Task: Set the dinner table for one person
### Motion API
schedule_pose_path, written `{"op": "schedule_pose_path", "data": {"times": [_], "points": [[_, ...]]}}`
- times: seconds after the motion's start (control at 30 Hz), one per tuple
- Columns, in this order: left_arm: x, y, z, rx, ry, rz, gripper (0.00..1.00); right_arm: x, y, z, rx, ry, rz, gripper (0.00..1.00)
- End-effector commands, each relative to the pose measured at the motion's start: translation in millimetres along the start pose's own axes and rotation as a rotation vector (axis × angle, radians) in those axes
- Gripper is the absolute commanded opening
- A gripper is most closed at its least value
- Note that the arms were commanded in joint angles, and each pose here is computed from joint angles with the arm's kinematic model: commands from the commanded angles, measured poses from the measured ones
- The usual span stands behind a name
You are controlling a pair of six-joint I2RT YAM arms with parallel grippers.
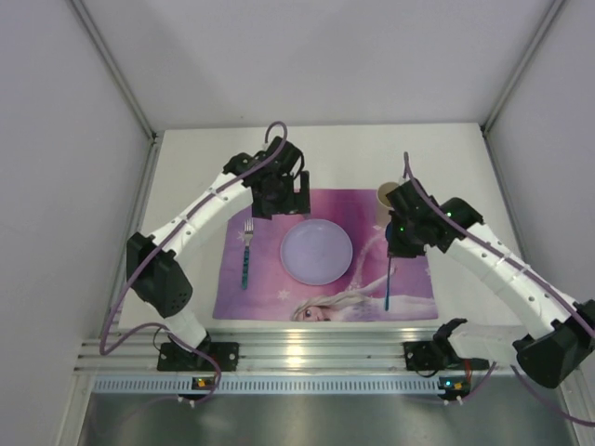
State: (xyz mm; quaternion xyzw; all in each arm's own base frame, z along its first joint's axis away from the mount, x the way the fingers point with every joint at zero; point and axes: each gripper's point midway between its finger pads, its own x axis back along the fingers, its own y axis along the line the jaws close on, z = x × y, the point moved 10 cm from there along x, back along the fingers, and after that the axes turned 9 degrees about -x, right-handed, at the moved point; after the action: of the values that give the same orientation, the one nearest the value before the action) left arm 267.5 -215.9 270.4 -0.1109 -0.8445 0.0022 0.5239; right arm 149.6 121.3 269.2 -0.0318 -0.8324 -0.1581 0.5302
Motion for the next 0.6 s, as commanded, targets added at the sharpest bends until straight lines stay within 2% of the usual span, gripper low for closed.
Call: {"op": "schedule_pose_path", "data": {"times": [0.0, 0.33, 0.57], "points": [[29, 8, 8, 0.033, -0.049, -0.013, 0.98, -20, 25, -7, 0.015, -0.04, -0.076, 0.0], [46, 21, 24, 0.056, -0.053, -0.057, 0.98, -80, 53, -13, 0.072, 0.002, -0.046, 0.0], [50, 25, 29, 0.055, -0.061, -0.074, 0.98, -122, 55, -7, 0.098, 0.04, 0.048, 0.0]]}}
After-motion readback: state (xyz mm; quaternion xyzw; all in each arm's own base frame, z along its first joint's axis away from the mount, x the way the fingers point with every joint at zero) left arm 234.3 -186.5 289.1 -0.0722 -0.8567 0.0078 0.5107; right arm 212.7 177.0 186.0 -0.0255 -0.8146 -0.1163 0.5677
